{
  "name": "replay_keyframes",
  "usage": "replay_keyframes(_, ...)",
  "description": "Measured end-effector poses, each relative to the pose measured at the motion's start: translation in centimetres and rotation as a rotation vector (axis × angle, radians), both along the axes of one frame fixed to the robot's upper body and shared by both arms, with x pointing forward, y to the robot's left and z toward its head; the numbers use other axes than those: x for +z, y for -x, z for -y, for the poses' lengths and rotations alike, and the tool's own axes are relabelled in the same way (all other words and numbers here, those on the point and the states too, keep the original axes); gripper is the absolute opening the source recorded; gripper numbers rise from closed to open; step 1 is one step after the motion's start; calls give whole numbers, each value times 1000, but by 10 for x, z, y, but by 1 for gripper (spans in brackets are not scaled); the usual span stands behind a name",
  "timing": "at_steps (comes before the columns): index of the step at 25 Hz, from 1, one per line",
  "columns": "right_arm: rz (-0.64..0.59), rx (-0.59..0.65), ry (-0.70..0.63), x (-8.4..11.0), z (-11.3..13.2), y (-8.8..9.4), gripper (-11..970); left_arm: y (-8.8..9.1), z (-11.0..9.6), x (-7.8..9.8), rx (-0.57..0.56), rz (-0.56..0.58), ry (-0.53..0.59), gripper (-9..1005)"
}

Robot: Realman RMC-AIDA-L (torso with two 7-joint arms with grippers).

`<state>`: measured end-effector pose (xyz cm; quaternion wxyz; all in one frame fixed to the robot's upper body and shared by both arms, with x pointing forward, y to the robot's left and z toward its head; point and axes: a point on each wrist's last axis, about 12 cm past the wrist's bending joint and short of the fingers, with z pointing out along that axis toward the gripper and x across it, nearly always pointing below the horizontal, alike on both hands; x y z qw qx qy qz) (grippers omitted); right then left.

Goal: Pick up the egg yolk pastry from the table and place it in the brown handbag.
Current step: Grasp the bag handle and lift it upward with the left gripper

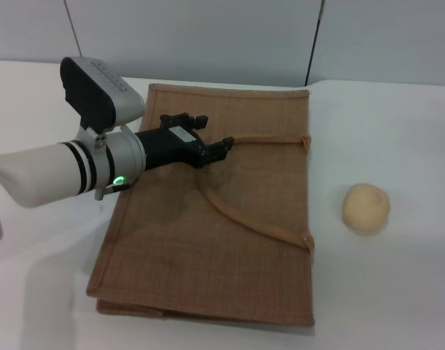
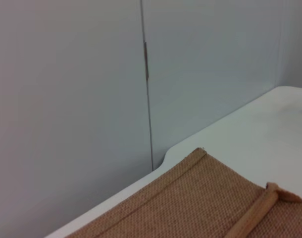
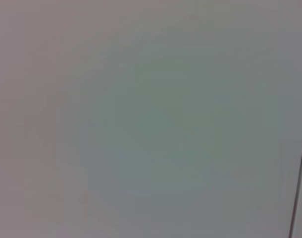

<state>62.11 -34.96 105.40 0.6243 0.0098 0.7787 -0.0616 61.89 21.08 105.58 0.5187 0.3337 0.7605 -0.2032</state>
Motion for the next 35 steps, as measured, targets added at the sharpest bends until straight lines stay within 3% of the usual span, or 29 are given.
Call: replay_keyframes(35,2,7,-3,1,-3,-2,894,-4,2,-12,46,-84,-91,698)
